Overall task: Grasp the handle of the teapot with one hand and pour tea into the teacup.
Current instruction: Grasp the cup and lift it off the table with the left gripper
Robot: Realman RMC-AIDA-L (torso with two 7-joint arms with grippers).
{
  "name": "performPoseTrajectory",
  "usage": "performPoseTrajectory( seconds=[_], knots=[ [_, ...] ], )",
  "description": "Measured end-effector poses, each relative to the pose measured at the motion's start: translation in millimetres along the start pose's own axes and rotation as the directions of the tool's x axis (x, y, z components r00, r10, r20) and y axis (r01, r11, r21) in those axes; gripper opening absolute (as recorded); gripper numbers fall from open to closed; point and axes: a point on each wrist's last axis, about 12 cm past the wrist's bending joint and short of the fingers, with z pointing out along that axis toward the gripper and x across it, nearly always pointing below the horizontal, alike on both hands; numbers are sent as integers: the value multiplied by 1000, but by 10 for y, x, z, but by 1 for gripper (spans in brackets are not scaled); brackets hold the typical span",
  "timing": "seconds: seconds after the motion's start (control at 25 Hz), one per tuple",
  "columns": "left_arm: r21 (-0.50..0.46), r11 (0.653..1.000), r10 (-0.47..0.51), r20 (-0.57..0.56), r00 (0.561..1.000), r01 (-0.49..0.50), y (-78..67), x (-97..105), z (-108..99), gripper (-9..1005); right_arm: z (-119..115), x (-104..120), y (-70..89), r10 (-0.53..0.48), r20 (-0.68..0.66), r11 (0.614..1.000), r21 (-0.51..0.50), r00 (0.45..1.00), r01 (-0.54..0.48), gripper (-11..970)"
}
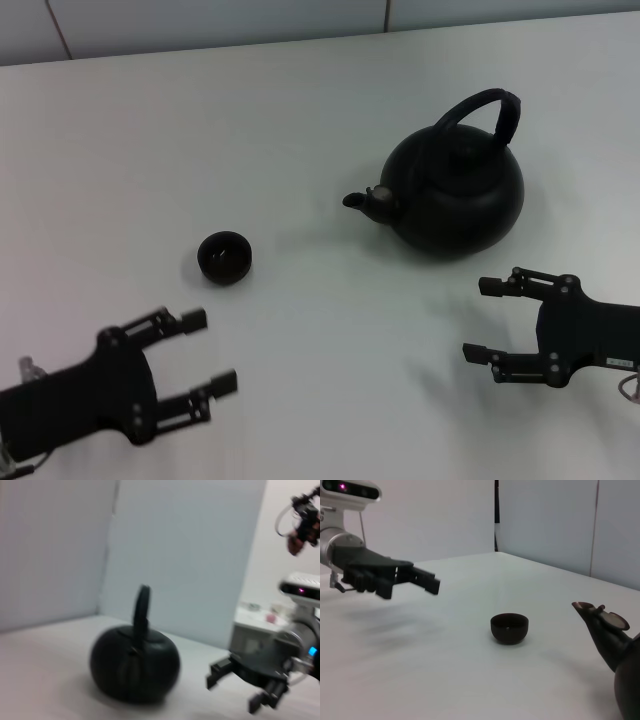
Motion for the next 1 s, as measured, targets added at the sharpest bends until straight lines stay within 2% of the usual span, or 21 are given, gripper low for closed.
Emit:
performPoseTrajectory(
  seconds=[0.08, 0.2, 0.28, 0.32, 0.4, 0.72, 1.0],
  knots=[
    [-25, 1000, 9, 17, 1000, -9, 13, -7, -10, 776, 5, 0, -3, 1, 0, 1000, 1, 1000, -1, 810],
    [-142, 989, 53, 82, 995, -41, 63, -9, -33, 774, 10, -8, -15, 2, 6, 1000, 8, 1000, -2, 810],
    [-245, 968, 94, 122, 988, -61, 96, 10, -54, 772, 12, -10, -18, 2, 7, 1000, 8, 1000, -2, 810],
    [-245, 968, 94, 122, 988, -61, 96, 10, -54, 771, 14, -14, -22, 1, 9, 1000, 9, 1000, -1, 810],
    [-337, 938, 135, 133, 982, -83, 118, 44, -78, 770, 22, -24, -32, -2, 11, 1000, 9, 1000, 2, 809],
    [-348, 932, 150, 119, 982, -100, 103, 77, -62, 764, 61, -59, -84, -8, 10, 1000, 13, 1000, 7, 809],
    [-321, 933, 176, 17, 984, -162, 68, 203, 23, 759, 55, -49, -81, -4, 7, 1000, 16, 1000, 4, 810]
  ],
)
